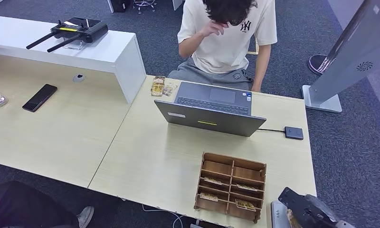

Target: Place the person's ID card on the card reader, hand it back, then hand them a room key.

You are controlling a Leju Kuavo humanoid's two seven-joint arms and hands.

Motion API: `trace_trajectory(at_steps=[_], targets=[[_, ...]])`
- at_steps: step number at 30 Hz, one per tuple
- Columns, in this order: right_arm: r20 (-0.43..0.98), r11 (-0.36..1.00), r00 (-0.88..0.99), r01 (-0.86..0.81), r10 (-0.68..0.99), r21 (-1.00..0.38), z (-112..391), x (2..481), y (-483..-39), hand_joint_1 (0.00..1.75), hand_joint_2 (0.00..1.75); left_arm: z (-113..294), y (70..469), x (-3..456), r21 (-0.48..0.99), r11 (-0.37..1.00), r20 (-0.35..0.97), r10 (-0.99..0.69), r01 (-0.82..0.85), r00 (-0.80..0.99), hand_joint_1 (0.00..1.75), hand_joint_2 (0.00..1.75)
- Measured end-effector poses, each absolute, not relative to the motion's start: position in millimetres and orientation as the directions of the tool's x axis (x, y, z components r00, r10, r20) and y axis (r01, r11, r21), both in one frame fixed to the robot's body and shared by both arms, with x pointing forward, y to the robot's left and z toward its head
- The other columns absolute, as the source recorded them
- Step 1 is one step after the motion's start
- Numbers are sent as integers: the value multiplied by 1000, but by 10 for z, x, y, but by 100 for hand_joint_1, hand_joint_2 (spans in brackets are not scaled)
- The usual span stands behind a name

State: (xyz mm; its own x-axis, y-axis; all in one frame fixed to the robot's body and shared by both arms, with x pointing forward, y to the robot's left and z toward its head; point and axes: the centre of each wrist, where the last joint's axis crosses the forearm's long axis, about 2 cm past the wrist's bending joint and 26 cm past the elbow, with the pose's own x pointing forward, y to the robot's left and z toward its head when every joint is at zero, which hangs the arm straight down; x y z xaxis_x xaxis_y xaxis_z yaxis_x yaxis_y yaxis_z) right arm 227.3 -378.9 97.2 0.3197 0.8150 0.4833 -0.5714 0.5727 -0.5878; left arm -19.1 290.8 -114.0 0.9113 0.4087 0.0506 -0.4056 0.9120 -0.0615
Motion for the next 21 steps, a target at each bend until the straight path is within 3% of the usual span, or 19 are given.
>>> trace_trajectory(at_steps=[13,21], targets=[[571,602,229,-477,789,-640,999,2362,-3269,175,175,-1139,2813,-172,-68,903,45,427,-424,903,0,0],[596,616,211,-466,775,-636,1014,2385,-3165,175,175,-1139,2790,-170,-72,900,43,433,-430,900,0,0]])
